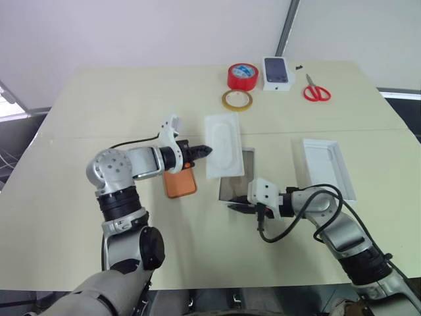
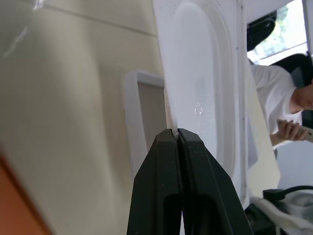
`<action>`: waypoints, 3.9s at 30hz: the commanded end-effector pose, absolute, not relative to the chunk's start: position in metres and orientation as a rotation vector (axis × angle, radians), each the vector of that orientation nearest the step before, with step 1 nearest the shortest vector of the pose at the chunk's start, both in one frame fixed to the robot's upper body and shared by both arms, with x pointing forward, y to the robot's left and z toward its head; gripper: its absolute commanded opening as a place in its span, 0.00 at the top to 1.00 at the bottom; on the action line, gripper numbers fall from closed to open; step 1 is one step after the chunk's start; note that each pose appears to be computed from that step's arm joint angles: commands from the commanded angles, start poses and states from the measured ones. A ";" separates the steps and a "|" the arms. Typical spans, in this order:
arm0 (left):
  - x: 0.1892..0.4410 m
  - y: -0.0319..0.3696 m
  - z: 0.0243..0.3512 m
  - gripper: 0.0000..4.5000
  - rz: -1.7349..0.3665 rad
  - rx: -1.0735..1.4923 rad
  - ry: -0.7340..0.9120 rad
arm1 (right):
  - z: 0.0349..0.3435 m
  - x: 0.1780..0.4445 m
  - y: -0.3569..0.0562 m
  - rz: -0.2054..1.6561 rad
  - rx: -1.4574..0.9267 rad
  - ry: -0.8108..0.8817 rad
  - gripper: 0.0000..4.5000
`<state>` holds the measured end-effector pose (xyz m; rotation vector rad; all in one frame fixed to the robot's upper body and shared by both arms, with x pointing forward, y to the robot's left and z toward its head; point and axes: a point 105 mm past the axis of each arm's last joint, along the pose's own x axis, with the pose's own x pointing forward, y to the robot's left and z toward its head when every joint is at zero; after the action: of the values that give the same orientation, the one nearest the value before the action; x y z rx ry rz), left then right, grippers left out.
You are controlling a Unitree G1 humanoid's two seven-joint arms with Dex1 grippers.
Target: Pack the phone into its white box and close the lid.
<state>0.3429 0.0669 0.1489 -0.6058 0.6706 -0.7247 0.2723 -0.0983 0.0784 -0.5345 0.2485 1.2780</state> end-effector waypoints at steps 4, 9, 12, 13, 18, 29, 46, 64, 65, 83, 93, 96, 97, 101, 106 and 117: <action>0.334 0.057 0.157 1.00 -0.782 -0.574 0.633 | 0.117 0.268 -0.121 1.232 -0.544 0.156 0.47; 0.328 0.051 0.151 1.00 -0.797 -0.561 0.651 | 0.129 0.262 -0.166 1.137 -0.609 0.205 0.47; 0.325 0.047 0.147 1.00 -0.813 -0.555 0.668 | 0.130 0.267 -0.189 1.045 -0.599 0.236 0.47; 0.325 0.045 0.145 1.00 -0.817 -0.563 0.678 | 0.133 0.271 -0.197 1.005 -0.602 0.225 0.47; 0.323 0.037 0.129 1.00 -0.810 -0.578 0.744 | 0.149 0.291 -0.222 0.844 -0.477 0.129 0.47; 0.323 0.022 0.122 0.86 -0.843 -0.549 0.753 | 0.146 0.290 -0.213 0.846 -0.474 0.100 0.45; 0.329 0.041 0.177 0.11 -0.945 -0.526 0.519 | 0.162 0.304 -0.161 0.918 -0.360 -0.022 0.86; 0.339 0.132 0.170 0.11 -0.920 0.110 0.071 | 0.124 0.331 -0.083 0.865 -0.521 0.117 0.99; 0.339 0.137 0.163 0.11 -0.916 0.164 0.078 | 0.120 0.333 -0.081 0.848 -0.542 0.147 0.99; 0.346 0.121 0.159 0.11 -0.885 0.127 0.026 | 0.101 0.305 -0.118 0.996 -0.865 0.466 0.99; 0.350 0.117 0.163 0.11 -0.874 0.102 0.013 | 0.126 0.316 -0.090 1.005 -0.794 0.290 0.99; 0.351 0.118 0.163 0.11 -0.871 0.104 0.014 | 0.130 0.318 -0.092 0.994 -0.803 0.282 0.99; 0.351 0.118 0.164 0.11 -0.869 0.101 0.011 | 0.132 0.321 -0.093 0.982 -0.811 0.271 0.99; 0.351 0.116 0.164 0.11 -0.871 0.093 0.011 | 0.134 0.338 -0.092 0.897 -0.746 0.243 0.99; 0.348 0.111 0.163 0.11 -0.882 0.088 0.015 | 0.105 0.341 -0.095 0.873 -0.748 0.296 0.99; 0.345 0.105 0.149 0.11 -0.889 0.078 0.082 | 0.113 0.336 -0.093 0.916 -0.735 0.245 0.99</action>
<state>0.3483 0.1104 0.1459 0.0647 0.0881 -0.8726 0.3308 -0.0959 0.1019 -0.7746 0.2899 0.9328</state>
